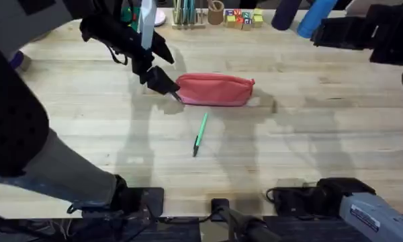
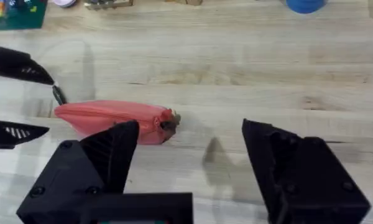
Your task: Unzip the bag, pick up the pens from the table one at a time and place them inside, then zip the bag closed.
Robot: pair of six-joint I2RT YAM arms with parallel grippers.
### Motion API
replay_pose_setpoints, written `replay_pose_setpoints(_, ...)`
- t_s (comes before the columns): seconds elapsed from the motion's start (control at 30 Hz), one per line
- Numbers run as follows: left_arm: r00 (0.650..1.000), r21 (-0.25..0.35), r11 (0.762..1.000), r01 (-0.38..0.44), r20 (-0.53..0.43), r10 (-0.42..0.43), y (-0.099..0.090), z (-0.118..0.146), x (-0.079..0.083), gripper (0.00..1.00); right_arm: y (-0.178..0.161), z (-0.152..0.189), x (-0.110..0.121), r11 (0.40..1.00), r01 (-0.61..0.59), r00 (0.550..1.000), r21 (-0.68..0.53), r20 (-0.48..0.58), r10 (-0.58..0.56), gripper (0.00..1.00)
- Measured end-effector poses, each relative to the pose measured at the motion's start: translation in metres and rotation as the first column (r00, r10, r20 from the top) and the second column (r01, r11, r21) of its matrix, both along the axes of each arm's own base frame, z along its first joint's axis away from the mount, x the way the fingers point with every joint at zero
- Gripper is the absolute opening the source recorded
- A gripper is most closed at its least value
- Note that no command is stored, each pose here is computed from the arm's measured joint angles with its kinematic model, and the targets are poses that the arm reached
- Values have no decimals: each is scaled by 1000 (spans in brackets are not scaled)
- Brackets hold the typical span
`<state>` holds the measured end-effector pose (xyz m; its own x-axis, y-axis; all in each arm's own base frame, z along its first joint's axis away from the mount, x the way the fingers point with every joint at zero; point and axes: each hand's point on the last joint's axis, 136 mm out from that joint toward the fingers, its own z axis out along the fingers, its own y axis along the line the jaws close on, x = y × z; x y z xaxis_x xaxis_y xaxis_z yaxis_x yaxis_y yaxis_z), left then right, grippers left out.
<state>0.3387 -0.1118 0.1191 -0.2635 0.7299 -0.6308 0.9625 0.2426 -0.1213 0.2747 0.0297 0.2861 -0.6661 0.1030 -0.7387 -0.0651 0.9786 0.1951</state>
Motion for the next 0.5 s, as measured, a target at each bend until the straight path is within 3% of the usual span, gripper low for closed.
replay_pose_setpoints(0.5,998,-33,998,44,-44,-45,-19,-25,4,993,0,0,0,1000,0,1000,0,0,0,996)
